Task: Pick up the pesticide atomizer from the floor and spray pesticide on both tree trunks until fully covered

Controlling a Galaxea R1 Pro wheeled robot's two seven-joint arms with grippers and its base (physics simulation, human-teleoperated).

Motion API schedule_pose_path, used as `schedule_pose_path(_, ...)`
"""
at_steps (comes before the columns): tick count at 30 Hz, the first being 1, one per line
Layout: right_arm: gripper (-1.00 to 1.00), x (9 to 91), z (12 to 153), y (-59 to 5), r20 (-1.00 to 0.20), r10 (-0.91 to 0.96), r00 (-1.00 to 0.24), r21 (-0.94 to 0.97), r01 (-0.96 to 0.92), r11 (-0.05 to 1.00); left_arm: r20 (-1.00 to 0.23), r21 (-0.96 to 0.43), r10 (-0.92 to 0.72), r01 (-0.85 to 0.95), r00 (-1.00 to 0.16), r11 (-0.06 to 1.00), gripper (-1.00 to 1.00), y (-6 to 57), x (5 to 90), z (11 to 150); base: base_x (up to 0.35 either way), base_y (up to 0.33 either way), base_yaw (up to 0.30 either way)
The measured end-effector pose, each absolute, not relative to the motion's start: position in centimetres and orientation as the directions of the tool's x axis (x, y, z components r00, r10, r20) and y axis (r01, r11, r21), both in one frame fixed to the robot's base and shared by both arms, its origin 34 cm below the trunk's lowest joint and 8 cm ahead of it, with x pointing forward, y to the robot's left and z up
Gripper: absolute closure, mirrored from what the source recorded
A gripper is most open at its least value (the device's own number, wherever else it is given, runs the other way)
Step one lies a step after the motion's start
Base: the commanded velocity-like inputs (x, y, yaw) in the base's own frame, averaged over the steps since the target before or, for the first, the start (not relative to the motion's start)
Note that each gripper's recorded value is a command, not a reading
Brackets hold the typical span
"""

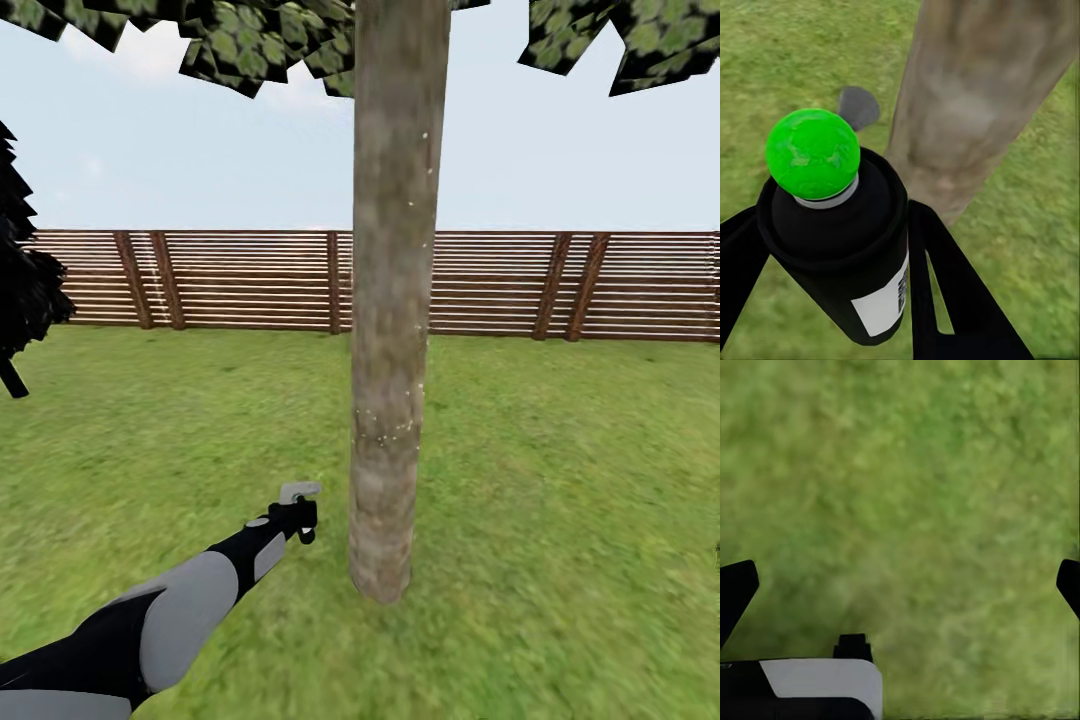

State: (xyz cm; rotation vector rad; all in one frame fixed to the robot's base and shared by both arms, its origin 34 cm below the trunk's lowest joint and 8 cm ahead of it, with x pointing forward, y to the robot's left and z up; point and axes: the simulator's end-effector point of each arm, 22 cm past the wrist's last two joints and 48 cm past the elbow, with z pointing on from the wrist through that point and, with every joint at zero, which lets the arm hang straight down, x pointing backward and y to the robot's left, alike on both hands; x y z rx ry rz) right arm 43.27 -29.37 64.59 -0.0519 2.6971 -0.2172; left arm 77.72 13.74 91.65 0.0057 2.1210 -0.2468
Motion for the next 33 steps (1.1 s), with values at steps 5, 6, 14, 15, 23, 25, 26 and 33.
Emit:
schedule_pose_path(5, -1.00, 42.9, 64.4, -29.4, -0.413, -0.071, -0.908, -0.161, -0.004, 0.987, -0.840, -0.174, -0.094, 0.102, -0.534, 0.979, 1.00, 13.7, 77.7, 91.7, 0.000, 0.334, -0.287)
schedule_pose_path(6, -1.00, 42.9, 64.4, -29.4, -0.412, -0.071, -0.908, -0.161, -0.004, 0.987, -0.840, -0.174, -0.094, 0.102, -0.534, 0.979, 1.00, 13.7, 77.7, 91.7, 0.000, 0.146, -0.140)
schedule_pose_path(14, -1.00, 45.2, 65.4, -29.1, -0.462, -0.075, -0.884, -0.158, 0.000, 0.987, -0.820, -0.200, -0.094, 0.129, -0.564, 0.971, 1.00, 10.7, 75.7, 90.0, 0.022, -0.069, -0.019)
schedule_pose_path(15, -1.00, 45.8, 65.7, -29.1, -0.475, -0.072, -0.877, -0.157, 0.005, 0.988, -0.818, -0.200, -0.094, 0.128, -0.567, 0.971, 1.00, 10.7, 75.6, 89.7, 0.086, -0.214, 0.000)
schedule_pose_path(23, -1.00, 46.3, 65.9, -29.2, -0.485, -0.067, -0.872, -0.156, 0.011, 0.988, -0.827, -0.187, -0.090, 0.120, -0.555, 0.975, 1.00, 11.6, 76.8, 91.1, 0.016, -0.040, 0.000)
schedule_pose_path(25, -1.00, 46.3, 65.9, -29.2, -0.485, -0.067, -0.872, -0.156, 0.011, 0.988, -0.820, -0.168, -0.093, 0.084, -0.565, 0.982, 1.00, 13.9, 79.2, 94.6, 0.001, -0.001, 0.000)
schedule_pose_path(26, -1.00, 46.3, 65.9, -29.2, -0.484, -0.067, -0.872, -0.156, 0.011, 0.988, -0.811, -0.167, -0.094, 0.074, -0.578, 0.983, 1.00, 14.7, 79.9, 95.9, 0.000, 0.000, 0.000)
schedule_pose_path(33, -1.00, 46.3, 65.9, -29.2, -0.484, -0.074, -0.872, -0.160, 0.005, 0.987, -0.828, -0.210, -0.131, 0.086, -0.545, 0.974, 1.00, 17.6, 82.1, 107.4, 0.000, 0.000, 0.000)
